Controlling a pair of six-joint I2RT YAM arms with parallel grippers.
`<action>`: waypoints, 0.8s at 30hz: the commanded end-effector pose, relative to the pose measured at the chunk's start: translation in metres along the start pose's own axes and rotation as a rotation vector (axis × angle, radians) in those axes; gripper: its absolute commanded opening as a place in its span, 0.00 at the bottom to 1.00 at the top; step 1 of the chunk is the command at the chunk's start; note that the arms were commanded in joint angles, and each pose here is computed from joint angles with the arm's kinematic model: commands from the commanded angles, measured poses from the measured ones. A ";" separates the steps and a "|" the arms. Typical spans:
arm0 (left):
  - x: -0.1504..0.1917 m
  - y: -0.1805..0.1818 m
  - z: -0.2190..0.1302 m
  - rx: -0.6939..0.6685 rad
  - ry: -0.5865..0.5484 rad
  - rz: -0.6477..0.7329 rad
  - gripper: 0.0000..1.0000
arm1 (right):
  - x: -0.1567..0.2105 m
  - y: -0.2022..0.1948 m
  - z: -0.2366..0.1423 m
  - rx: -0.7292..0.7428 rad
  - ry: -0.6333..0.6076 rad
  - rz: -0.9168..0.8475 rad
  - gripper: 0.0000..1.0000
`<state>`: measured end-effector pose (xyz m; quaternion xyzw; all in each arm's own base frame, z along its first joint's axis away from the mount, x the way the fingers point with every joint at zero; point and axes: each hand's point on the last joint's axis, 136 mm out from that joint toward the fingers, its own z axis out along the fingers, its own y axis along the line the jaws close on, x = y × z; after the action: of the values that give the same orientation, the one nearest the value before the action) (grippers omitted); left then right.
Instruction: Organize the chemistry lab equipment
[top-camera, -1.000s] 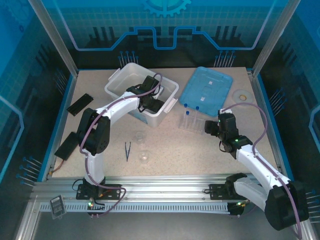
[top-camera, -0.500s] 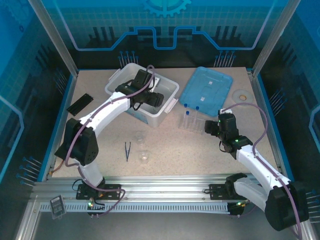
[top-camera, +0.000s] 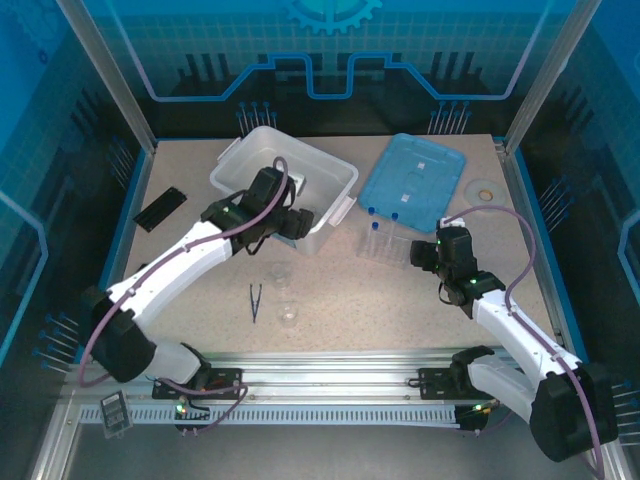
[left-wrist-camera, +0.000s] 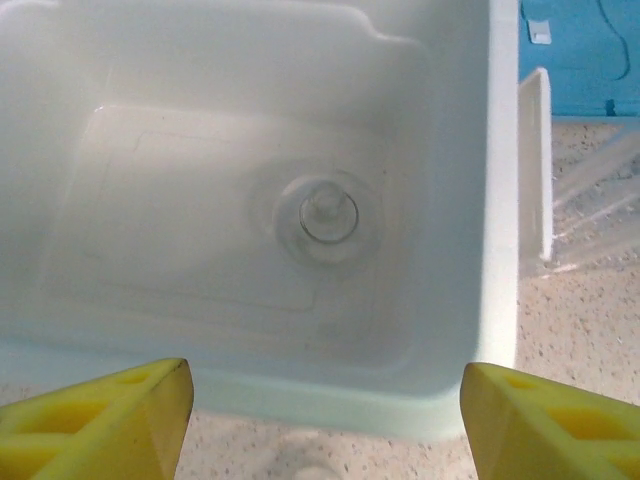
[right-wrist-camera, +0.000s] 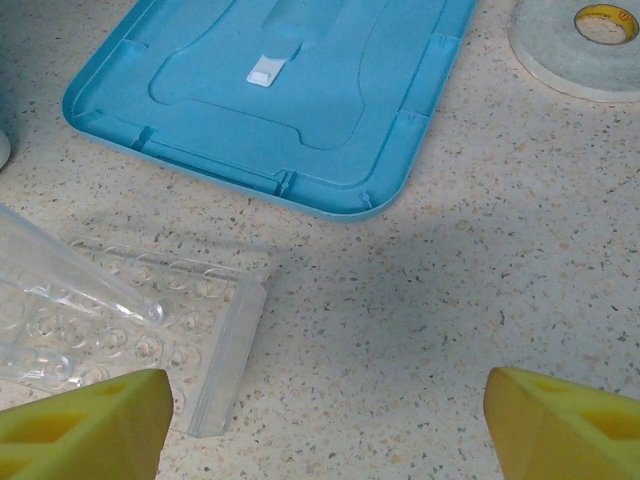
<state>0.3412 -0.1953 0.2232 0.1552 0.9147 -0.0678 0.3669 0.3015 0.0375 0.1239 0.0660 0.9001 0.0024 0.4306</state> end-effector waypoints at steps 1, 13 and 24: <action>0.018 0.004 -0.017 -0.041 0.006 -0.030 0.71 | -0.004 0.000 -0.002 0.007 -0.029 -0.009 0.83; 0.082 0.009 -0.015 -0.066 0.103 -0.053 0.71 | -0.004 0.004 -0.001 0.004 -0.027 -0.025 0.82; 0.120 0.007 0.018 -0.070 0.190 -0.079 0.71 | -0.004 0.005 -0.001 0.007 -0.025 -0.035 0.82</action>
<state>0.2704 -0.1599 0.1348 0.1237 0.9513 -0.0279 0.2809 0.3010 0.0404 0.1241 0.0577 0.9000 -0.0030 0.4320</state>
